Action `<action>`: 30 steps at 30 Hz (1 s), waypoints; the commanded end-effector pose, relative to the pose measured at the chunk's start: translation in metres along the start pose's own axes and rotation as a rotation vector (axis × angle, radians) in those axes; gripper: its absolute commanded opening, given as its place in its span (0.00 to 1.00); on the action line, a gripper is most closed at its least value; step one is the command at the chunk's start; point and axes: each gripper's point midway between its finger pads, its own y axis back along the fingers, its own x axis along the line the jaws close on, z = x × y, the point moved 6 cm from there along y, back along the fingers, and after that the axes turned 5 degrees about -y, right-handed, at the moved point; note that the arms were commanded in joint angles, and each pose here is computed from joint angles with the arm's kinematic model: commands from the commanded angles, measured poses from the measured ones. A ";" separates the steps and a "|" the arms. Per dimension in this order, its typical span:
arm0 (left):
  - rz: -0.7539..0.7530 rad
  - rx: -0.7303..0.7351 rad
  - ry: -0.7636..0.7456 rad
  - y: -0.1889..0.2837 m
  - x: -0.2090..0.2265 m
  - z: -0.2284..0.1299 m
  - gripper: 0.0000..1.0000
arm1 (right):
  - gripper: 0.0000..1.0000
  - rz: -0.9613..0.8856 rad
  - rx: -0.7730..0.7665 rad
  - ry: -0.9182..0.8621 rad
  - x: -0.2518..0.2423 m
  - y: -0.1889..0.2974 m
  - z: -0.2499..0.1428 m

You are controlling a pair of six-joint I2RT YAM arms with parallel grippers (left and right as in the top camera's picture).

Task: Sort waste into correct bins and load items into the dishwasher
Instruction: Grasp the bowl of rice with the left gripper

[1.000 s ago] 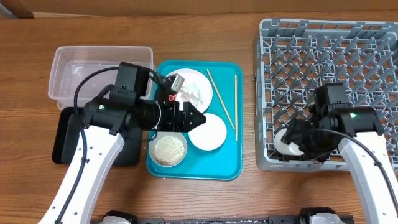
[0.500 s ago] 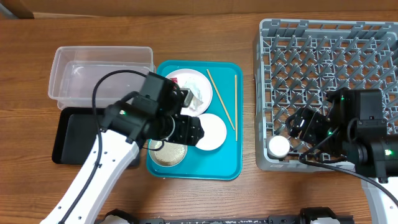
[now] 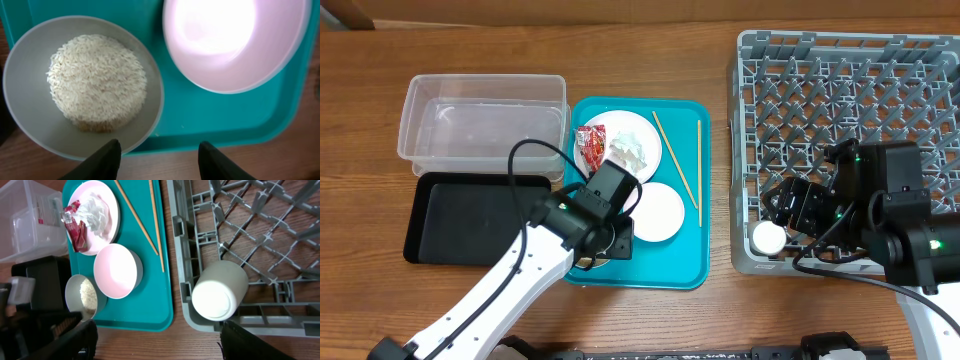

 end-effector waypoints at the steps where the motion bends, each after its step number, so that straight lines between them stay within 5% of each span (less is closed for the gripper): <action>1: 0.064 0.000 0.042 -0.029 0.008 -0.003 0.50 | 0.82 0.022 -0.014 0.019 0.005 0.004 0.001; 5: 0.064 0.006 -0.034 -0.050 0.005 0.003 0.45 | 0.84 0.022 -0.013 0.019 0.005 0.004 0.001; 9: 0.102 0.068 -0.067 -0.073 0.008 0.001 0.15 | 0.84 0.023 -0.017 0.019 0.005 0.004 0.002; 13: 0.121 0.110 -0.066 -0.085 0.010 -0.002 0.04 | 0.84 0.023 -0.016 0.016 0.005 0.004 0.002; 21: 0.076 0.106 -0.051 -0.039 0.000 0.007 0.04 | 0.84 0.023 -0.016 0.016 0.005 0.004 0.002; 30: -0.161 -0.059 0.115 0.049 0.023 0.027 0.04 | 0.84 0.023 -0.017 0.016 0.005 0.004 0.002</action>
